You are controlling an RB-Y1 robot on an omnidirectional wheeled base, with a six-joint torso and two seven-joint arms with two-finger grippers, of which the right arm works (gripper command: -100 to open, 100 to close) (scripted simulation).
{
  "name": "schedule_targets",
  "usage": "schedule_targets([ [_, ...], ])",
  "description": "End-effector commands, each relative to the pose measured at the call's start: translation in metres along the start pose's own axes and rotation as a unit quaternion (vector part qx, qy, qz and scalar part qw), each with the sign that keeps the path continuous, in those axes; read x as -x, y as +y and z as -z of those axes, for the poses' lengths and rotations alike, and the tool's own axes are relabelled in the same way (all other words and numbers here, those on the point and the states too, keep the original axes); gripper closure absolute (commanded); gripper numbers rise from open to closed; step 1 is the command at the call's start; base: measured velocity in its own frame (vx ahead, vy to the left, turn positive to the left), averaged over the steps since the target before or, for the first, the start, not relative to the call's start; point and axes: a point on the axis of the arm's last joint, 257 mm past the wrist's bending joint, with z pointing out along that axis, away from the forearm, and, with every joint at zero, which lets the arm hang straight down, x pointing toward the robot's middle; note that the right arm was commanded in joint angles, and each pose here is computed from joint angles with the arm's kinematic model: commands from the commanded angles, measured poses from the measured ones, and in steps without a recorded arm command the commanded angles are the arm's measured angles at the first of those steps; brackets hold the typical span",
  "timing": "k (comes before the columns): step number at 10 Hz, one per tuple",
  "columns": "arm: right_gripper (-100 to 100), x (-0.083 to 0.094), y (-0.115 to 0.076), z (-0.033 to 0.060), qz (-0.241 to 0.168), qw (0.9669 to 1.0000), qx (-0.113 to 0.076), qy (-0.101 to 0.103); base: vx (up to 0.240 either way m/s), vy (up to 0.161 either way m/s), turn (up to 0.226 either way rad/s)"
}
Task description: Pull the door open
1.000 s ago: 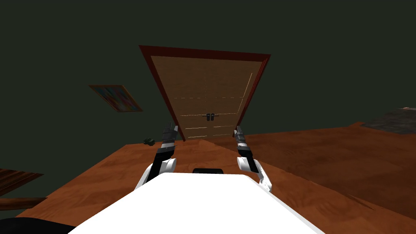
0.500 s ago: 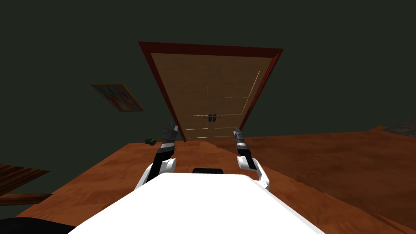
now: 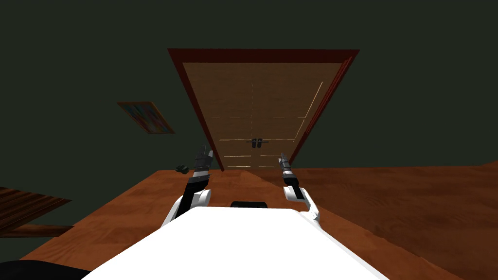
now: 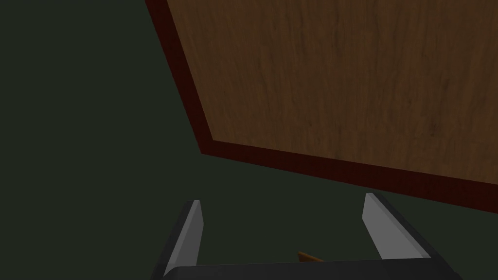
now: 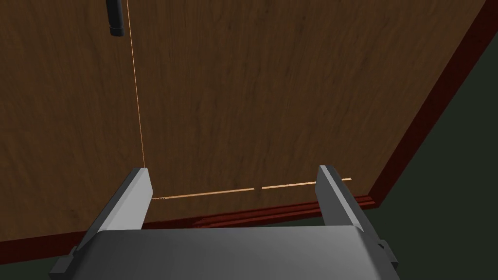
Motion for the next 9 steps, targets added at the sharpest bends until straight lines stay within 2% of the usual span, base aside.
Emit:
schedule_targets([
  [1, -100, 0.001, -0.011, -0.0029, -0.006, 0.9999, -0.013, 0.001, 0.133, 0.016, 0.069],
  [2, -100, 0.002, -0.022, -0.0047, -0.011, 0.9996, -0.024, 0.002, 0.145, 0.011, 0.105],
  [5, -100, 0.004, -0.038, -0.0069, -0.018, 0.9990, -0.041, 0.003, 0.132, 0.012, 0.060],
  [6, -100, 0.006, -0.049, -0.0082, -0.023, 0.9984, -0.052, 0.003, 0.123, 0.012, 0.088],
  [9, -100, 0.008, -0.063, -0.0097, -0.030, 0.9973, -0.067, 0.002, 0.130, 0.005, 0.058],
])
